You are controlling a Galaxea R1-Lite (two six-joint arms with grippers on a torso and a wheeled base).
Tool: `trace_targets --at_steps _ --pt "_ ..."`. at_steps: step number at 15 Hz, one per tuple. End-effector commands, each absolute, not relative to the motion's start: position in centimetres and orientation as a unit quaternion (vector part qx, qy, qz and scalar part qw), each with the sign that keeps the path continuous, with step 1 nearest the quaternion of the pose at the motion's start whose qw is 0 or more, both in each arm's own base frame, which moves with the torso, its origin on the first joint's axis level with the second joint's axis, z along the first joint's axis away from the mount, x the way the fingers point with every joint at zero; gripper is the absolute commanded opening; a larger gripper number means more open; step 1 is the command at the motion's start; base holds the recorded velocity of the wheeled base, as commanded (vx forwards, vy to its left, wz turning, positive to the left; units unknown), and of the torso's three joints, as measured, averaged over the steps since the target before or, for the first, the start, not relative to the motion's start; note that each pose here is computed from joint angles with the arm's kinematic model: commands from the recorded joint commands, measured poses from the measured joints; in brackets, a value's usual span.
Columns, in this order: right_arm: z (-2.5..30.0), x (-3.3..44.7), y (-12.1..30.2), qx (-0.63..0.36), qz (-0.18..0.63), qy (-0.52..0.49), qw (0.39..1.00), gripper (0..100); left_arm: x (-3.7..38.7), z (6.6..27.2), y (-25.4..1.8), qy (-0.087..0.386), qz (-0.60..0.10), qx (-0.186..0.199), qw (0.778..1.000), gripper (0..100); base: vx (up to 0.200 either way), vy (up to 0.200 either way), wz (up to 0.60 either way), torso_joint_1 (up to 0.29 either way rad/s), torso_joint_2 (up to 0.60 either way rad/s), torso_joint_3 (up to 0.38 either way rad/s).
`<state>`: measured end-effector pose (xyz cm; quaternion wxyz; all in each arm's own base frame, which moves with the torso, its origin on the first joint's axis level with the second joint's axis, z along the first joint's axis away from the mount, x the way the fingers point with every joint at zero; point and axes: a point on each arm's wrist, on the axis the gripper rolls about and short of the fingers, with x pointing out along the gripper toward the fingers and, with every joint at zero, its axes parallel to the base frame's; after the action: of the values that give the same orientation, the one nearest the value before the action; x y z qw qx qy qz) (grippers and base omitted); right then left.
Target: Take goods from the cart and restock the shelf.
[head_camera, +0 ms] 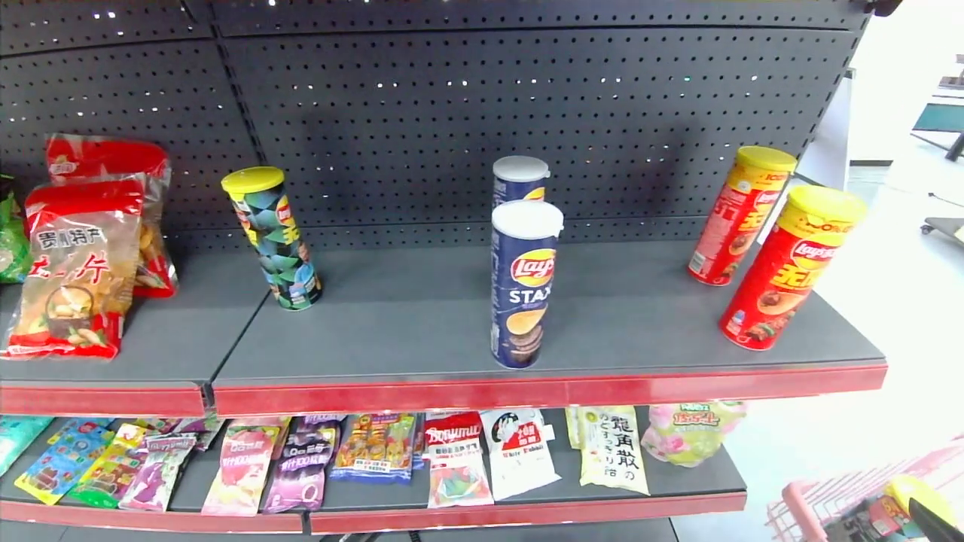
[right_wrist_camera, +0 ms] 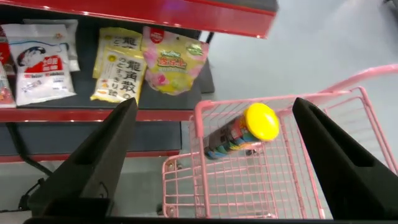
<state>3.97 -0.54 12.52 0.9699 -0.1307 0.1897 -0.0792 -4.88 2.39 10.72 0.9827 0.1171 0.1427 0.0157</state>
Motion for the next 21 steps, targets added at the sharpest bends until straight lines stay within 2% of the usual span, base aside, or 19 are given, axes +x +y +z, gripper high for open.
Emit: trace_targets --at_steps 1,9,15,21 --pt "12.4 3.9 -0.5 -0.132 -0.078 0.191 0.97 100 -4.8 10.8 2.4 0.14 0.011 0.118 0.983 100 0.0 0.0 -0.6 -0.012 0.0 0.002" --pt "12.4 3.9 -0.5 -0.136 -0.077 0.19 0.969 100 -4.7 11.0 2.4 0.129 -0.001 0.108 0.986 100 0.0 0.0 -0.6 0.006 0.0 0.004" --pt "12.4 3.7 -0.5 -0.136 -0.08 0.185 0.97 100 -4.3 10.6 2.2 0.125 -0.001 0.105 0.987 100 0.0 0.0 0.0 0.0 0.0 0.0" --pt "11.5 3.1 -0.5 -0.136 -0.08 0.183 0.97 100 -3.8 10.2 2.1 0.106 0.002 0.093 0.99 100 0.0 0.0 0.0 -0.136 0.33 0.186"
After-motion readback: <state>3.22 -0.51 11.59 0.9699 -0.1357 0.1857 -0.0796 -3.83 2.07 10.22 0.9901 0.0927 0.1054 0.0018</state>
